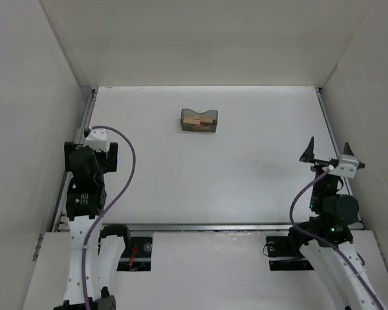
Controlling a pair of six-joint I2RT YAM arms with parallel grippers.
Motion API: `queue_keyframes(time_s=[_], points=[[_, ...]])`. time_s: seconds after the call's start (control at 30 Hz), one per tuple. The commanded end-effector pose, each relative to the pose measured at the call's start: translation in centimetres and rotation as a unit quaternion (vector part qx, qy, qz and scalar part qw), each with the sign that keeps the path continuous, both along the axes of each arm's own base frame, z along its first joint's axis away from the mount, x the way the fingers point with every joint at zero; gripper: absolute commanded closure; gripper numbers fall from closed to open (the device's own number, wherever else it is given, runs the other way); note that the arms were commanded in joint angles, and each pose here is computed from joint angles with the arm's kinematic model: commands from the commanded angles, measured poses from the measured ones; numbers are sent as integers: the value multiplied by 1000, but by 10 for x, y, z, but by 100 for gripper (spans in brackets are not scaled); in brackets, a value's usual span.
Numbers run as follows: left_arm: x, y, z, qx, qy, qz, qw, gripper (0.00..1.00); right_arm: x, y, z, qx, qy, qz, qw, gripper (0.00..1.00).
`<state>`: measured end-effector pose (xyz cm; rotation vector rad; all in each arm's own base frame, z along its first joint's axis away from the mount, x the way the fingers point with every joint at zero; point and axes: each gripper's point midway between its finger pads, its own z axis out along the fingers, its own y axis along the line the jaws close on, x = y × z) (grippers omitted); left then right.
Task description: Build the wood block tower
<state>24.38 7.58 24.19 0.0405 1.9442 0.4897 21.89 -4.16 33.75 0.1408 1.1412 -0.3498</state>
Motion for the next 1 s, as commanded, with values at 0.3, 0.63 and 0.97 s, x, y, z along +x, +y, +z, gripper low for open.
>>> queue_keyframes(time_s=[0.3, 0.63, 0.97], points=[[-9, 3, -2, 21, 11, 0, 1000, 0, 111, 120, 51, -174, 228, 240, 927, 1], [33, -4, 24, 52, 16, -53, 997, 0, 213, 158, 92, -279, 158, 224, 920, 1], [111, -67, 43, -37, 70, -238, 968, 0, 289, 288, -31, -289, 256, 507, 771, 11]])
